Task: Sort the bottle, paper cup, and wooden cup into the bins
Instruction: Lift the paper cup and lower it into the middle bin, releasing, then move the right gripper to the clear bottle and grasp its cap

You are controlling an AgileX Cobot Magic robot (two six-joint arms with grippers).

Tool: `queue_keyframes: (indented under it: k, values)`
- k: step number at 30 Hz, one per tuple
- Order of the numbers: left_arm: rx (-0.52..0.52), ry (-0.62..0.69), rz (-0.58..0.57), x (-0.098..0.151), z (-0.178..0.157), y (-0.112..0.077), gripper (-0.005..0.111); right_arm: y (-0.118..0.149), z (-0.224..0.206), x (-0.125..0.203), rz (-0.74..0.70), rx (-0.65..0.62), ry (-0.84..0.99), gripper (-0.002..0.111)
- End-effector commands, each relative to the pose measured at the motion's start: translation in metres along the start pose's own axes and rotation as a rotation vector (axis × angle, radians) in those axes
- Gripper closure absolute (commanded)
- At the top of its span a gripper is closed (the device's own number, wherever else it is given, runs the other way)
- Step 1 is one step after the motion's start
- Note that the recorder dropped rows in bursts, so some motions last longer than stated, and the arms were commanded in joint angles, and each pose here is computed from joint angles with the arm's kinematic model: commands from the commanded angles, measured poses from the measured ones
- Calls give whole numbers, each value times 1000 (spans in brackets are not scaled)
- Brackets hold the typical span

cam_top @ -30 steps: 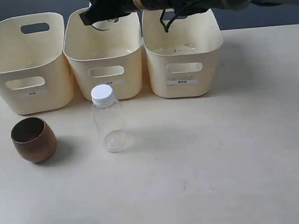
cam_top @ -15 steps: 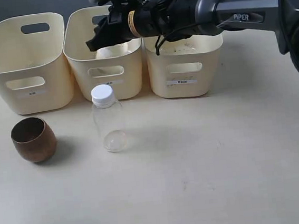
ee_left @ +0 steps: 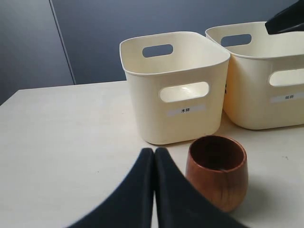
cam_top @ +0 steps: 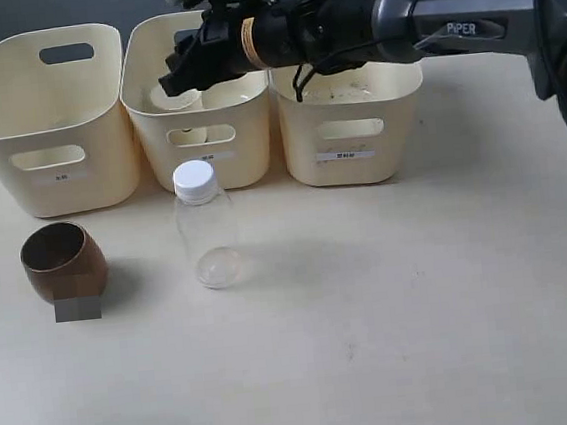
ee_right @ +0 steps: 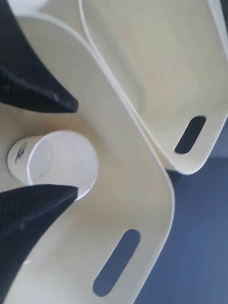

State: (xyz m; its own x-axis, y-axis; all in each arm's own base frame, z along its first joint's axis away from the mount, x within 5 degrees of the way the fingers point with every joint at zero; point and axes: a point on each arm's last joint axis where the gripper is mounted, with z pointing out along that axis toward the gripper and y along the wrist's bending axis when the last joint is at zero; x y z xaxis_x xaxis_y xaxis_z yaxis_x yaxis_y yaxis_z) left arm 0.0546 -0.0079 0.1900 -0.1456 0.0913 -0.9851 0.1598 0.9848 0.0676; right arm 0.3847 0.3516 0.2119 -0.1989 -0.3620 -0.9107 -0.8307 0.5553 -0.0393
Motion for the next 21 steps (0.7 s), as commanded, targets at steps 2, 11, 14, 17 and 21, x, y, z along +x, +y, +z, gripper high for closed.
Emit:
queue_keyframes:
  k: [2,11,14,17,21]
  values:
    - [2,-8,2,-2,0,0,107,18,-36,-47,-36,-174,-102,62]
    - [2,-8,2,-2,0,0,107,55,-72,-64,-23,-579,-110,62]
    - [2,-8,2,-2,0,0,107,57,-74,-55,7,-581,-76,62]
    - [2,-8,0,-2,0,0,107,59,-78,-38,-16,-569,-41,62]
    - [2,-8,0,-2,0,0,107,62,-94,-13,-62,-502,10,62]
